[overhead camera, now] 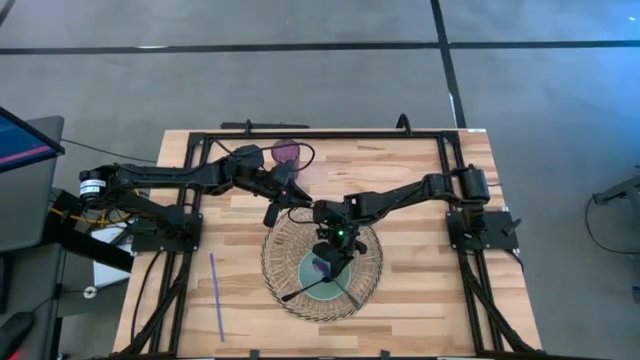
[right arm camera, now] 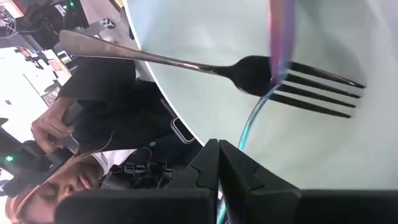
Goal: Pick & Place Utensil
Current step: Put the violet glass on the woven mat to the top left of the light green bowl
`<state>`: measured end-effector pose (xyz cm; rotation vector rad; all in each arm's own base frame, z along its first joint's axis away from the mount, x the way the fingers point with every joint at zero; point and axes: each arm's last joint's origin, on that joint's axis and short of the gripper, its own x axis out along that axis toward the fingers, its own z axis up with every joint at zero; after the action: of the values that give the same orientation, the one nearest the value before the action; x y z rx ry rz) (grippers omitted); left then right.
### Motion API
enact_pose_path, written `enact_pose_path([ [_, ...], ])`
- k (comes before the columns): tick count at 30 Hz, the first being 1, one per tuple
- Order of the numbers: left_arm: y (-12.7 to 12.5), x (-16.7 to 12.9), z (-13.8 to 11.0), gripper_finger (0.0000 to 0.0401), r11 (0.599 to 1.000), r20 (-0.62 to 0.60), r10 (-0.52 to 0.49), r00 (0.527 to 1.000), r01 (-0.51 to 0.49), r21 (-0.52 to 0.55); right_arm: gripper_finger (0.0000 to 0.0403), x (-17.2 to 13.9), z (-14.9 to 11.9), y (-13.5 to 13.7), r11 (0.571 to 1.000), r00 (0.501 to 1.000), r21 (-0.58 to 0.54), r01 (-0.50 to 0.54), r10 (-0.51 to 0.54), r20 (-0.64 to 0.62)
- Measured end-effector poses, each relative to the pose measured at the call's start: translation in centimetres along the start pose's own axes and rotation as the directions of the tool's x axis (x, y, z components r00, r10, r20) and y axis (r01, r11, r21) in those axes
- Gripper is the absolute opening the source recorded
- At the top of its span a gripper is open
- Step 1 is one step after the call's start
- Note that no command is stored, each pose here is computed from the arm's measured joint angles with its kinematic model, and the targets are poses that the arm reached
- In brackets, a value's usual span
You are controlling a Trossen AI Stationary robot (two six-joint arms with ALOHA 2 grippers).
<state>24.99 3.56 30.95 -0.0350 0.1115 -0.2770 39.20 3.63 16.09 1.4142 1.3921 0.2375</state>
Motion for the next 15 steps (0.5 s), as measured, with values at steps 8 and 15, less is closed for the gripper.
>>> enact_pose_path([
  [8,0.0,0.0,0.1,0.0063,1.000,0.004,0.000,1.000,0.000,0.002,0.0001,-0.4,-0.1,0.3,0.995,1.000,-0.103,-0.019,0.019,-0.006],
  [15,0.0,0.0,0.1,0.0063,1.000,0.007,-0.001,1.000,0.001,0.003,0.0001,-1.3,-1.4,1.6,0.982,0.999,-0.189,-0.030,0.034,0.016],
])
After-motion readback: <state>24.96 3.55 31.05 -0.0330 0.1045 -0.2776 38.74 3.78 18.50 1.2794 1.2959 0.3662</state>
